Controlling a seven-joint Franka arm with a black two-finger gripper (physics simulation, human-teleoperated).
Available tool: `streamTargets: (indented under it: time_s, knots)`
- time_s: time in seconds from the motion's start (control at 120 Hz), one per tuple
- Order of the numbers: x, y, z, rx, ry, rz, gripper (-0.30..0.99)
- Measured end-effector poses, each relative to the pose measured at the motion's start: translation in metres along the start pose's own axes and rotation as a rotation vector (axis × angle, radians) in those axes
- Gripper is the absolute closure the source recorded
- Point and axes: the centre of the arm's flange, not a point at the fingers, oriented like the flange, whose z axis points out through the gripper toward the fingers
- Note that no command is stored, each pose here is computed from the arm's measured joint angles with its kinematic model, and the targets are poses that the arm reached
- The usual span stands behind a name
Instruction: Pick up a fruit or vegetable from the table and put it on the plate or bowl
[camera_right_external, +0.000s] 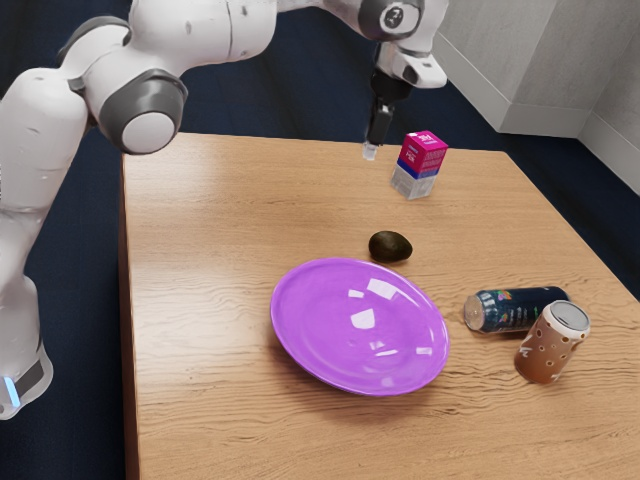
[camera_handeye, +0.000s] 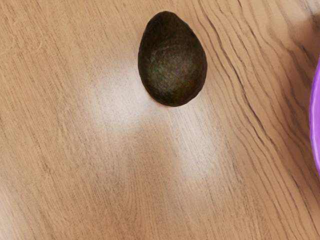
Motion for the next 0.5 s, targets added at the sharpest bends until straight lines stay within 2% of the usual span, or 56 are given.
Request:
streamTargets:
  time_s: [0.117,0.275,0.5]
  knots:
    - [0.019,0.003,0.029,-0.017,-0.037,-0.009,0.00]
    - [0.024,0.008,0.047,-0.049,-0.064,-0.040,0.00]
    - [0.022,0.051,0.055,-0.103,-0.112,-0.041,0.00]
